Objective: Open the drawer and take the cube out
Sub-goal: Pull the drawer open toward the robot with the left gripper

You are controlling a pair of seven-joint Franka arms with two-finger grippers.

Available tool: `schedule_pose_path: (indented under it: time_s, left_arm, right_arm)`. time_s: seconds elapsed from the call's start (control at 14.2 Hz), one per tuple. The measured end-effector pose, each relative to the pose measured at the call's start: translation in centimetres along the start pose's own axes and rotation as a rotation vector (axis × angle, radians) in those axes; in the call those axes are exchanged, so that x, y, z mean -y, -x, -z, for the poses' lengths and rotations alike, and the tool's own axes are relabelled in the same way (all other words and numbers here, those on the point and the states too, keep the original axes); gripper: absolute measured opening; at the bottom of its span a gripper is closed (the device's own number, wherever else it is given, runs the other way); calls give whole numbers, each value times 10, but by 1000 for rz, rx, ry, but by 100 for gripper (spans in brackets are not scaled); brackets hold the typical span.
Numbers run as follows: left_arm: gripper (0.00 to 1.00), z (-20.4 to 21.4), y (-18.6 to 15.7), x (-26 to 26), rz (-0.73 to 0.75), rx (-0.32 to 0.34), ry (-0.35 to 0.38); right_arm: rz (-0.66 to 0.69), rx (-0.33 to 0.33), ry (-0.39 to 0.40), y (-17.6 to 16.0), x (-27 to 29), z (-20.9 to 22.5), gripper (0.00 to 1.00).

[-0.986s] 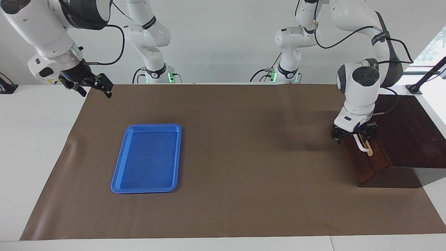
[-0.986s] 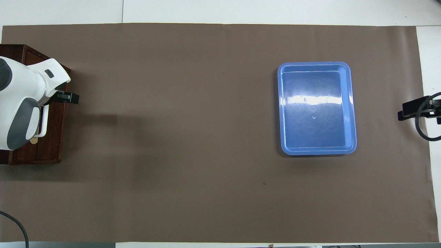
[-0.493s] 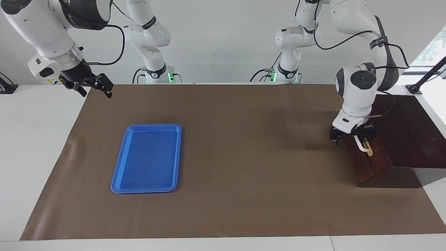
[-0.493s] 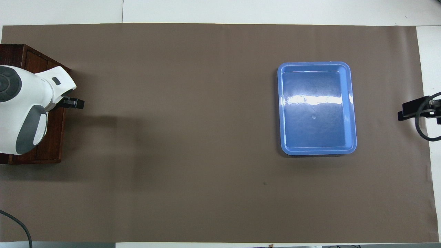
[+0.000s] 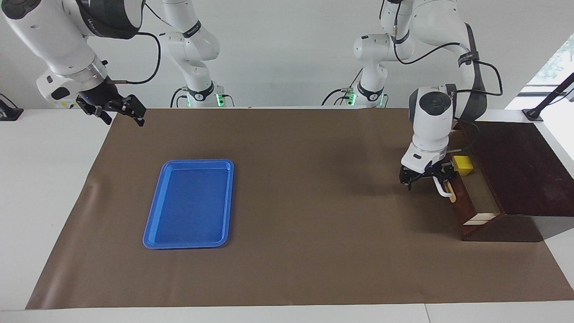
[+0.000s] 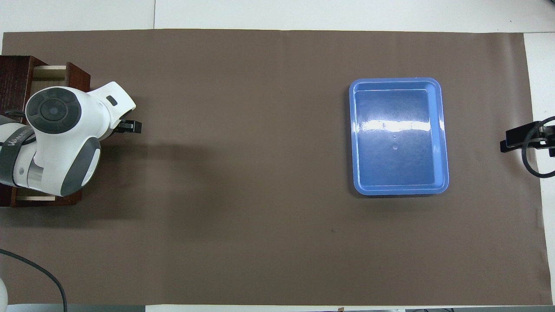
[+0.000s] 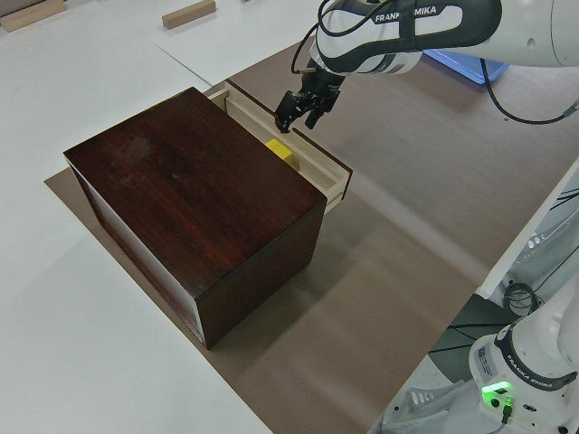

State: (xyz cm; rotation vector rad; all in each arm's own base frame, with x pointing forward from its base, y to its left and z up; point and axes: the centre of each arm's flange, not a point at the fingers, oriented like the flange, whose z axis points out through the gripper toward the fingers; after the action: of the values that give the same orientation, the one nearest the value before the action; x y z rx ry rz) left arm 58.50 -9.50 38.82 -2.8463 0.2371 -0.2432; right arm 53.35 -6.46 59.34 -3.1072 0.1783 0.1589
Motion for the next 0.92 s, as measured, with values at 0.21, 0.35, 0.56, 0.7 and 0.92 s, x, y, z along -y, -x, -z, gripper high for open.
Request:
schedule_pose_path:
  time_s: [0.21,0.35,0.56,0.7,0.92]
  left_arm:
    - [100,6,1,-23,-3,-1,7]
    - [100,8,1,-31,-9,0,10]
    - [100,10,2,-39,-14,3,18]
    - [100,12,2,-46,-14,7,31]
    - [100,23,-3,-45,-3,39,22]
  right_arm:
    - [0,1,0,0,0,-1,100]
    - [0,2,0,0,0,-1,100]
    - [0,3,0,1,0,-1,100]
    - [0,3,0,1,0,-1,100]
    - [0,1,0,2,0,0,100]
